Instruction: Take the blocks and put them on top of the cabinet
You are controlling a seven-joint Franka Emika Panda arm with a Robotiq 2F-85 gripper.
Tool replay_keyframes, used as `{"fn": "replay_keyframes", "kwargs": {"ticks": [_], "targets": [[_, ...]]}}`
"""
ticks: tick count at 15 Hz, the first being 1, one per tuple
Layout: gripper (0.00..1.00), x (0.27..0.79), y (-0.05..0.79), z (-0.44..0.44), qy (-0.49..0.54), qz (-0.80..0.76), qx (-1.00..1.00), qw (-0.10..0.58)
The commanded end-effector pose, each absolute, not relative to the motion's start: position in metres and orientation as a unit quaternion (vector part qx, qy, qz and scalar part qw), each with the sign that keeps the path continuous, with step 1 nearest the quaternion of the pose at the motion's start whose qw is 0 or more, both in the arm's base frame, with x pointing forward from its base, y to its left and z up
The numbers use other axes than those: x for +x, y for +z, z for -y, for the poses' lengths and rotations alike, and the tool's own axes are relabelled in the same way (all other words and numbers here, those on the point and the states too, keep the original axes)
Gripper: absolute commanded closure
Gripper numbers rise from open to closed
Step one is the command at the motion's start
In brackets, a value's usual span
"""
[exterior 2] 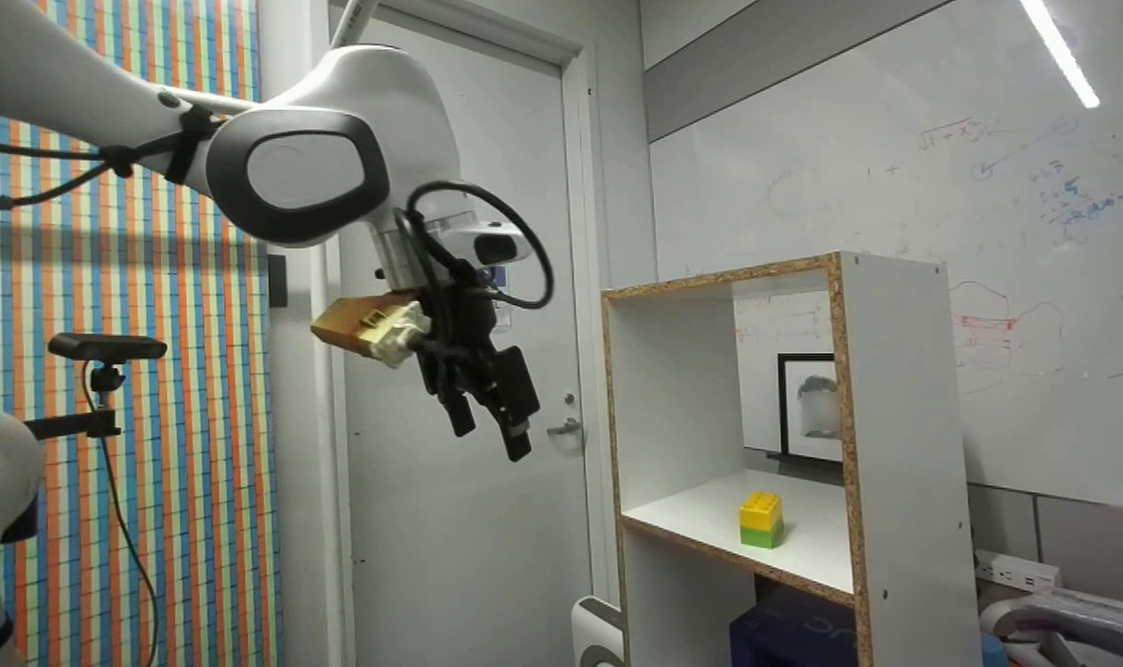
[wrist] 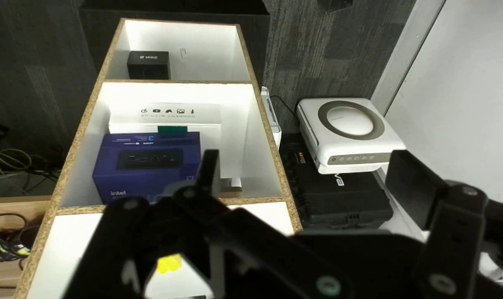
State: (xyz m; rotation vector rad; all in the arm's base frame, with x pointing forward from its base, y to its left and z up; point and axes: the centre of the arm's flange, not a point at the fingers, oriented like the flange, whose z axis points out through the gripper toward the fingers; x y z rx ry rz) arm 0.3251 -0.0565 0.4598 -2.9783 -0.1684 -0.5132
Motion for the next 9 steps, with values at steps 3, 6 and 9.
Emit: {"fn": "replay_keyframes", "kwargs": {"ticks": [3, 6, 9], "targets": [[0.0, 0.392, 0.424, 0.131, -0.184, 0.131, -0.971, 0.079], [0.0, 0.425, 0.403, 0.146, -0.203, 0.153, -0.966, 0.051], [0.0, 0.464, 0.387, 0.149, -0.243, 0.15, -0.958, 0.008]]}}
